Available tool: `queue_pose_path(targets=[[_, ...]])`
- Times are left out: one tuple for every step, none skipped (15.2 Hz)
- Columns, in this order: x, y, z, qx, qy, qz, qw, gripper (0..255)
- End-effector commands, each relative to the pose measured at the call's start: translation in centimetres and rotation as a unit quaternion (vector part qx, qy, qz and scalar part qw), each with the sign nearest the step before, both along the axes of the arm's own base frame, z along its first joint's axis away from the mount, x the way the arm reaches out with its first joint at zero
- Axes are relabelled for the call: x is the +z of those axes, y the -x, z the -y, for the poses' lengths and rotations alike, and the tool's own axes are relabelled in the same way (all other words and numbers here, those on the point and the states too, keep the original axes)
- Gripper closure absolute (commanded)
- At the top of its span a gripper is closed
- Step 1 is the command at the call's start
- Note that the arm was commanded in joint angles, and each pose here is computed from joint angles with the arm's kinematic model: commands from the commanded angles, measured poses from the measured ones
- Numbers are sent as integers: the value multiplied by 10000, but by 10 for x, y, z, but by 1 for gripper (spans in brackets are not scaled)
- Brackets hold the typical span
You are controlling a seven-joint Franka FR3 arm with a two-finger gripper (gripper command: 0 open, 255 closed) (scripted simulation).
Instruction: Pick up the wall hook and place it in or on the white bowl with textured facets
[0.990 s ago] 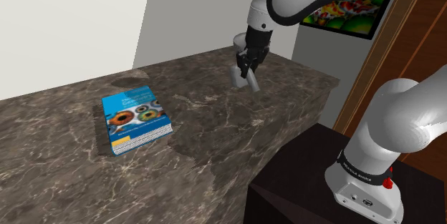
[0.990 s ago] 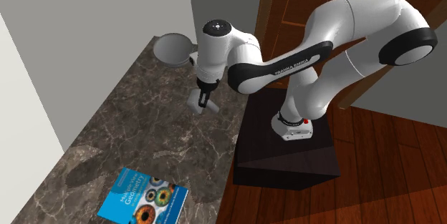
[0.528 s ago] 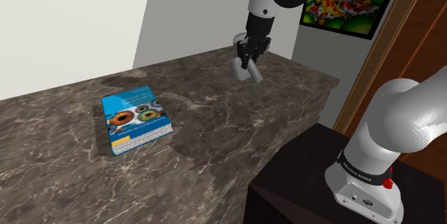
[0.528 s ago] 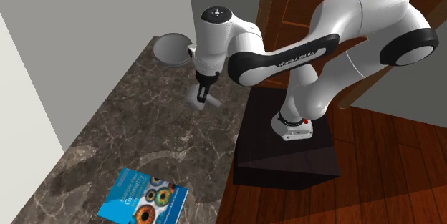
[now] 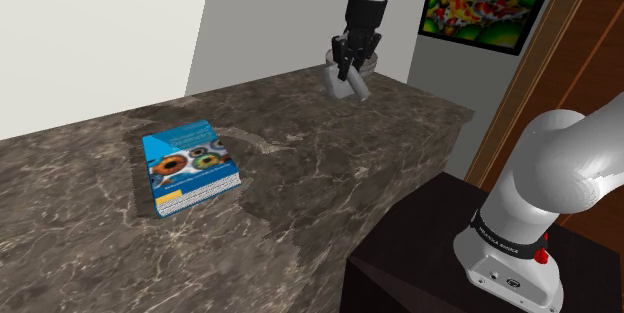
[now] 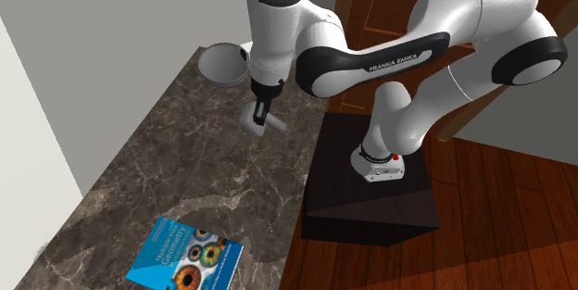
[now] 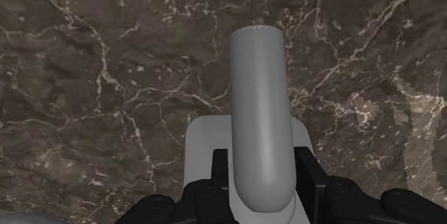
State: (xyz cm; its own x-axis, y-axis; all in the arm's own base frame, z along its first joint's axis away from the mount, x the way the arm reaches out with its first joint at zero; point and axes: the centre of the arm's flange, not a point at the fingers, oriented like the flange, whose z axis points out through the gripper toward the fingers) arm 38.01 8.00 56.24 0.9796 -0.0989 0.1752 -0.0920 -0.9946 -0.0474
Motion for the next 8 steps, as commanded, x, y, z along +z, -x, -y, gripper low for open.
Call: queue_pose_path(targets=[[11, -1, 0, 0, 1, 0, 10000, 255], [16, -1, 0, 0, 1, 0, 10000, 255], [22, -1, 0, 0, 1, 0, 10000, 255], [27, -1, 0, 0, 1, 0, 10000, 255], [32, -1, 0, 0, 1, 0, 10000, 255], [37, -1, 0, 0, 1, 0, 10000, 255], [43, -1, 0, 0, 1, 0, 10000, 255], [48, -1, 0, 0, 1, 0, 10000, 255]])
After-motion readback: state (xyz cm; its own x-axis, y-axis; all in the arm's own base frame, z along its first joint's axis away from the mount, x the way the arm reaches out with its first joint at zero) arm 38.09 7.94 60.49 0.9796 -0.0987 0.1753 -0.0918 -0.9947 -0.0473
